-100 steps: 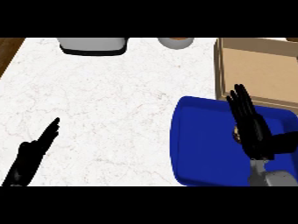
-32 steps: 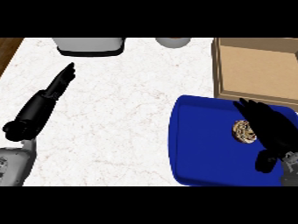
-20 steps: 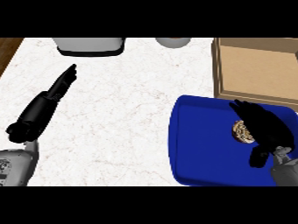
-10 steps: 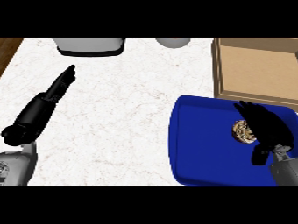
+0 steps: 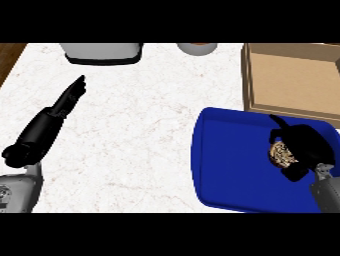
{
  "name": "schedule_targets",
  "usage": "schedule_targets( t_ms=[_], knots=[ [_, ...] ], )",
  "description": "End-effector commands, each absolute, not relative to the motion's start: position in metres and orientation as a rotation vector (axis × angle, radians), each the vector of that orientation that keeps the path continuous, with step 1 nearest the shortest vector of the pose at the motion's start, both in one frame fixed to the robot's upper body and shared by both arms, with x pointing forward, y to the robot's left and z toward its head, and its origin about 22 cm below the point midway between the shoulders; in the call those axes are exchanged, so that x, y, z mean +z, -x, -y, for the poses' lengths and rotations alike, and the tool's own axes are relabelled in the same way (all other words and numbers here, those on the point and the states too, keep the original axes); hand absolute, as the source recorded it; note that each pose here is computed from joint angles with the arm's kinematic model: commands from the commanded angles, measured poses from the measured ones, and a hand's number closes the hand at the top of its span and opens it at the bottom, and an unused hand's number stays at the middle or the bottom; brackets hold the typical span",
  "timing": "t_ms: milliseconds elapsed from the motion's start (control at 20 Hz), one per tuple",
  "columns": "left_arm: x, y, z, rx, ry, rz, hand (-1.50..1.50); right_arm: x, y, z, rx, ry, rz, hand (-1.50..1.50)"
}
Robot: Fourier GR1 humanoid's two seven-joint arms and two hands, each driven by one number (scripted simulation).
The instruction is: Pick the cupcake from the tray and place it in the cardboard box
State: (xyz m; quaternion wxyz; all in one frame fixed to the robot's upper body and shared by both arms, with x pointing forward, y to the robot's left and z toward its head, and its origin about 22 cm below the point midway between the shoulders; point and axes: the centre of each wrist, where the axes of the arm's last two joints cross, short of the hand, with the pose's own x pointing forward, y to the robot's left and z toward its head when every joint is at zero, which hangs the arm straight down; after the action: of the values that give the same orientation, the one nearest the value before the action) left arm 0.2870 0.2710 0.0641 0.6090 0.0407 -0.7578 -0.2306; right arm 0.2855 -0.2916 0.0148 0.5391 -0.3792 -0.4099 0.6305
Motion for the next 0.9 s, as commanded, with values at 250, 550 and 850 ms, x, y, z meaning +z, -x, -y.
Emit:
schedule_targets(
  t_ms=[250, 550, 850],
  knots=[
    [0.065, -0.289, -0.271, -0.543, -0.083, 1.753, 0.0, 0.001, -0.286, 0.258, 1.708, 0.758, 1.283, 1.5],
    [0.071, -0.297, -0.266, -0.54, -0.088, 1.767, 0.0, 0.008, -0.277, 0.223, 2.011, 0.199, 1.649, 1.5],
    [0.062, -0.286, -0.275, -0.524, -0.104, 1.737, 0.0, 0.045, -0.28, 0.228, 1.922, 0.186, 1.973, 1.5]
  ],
)
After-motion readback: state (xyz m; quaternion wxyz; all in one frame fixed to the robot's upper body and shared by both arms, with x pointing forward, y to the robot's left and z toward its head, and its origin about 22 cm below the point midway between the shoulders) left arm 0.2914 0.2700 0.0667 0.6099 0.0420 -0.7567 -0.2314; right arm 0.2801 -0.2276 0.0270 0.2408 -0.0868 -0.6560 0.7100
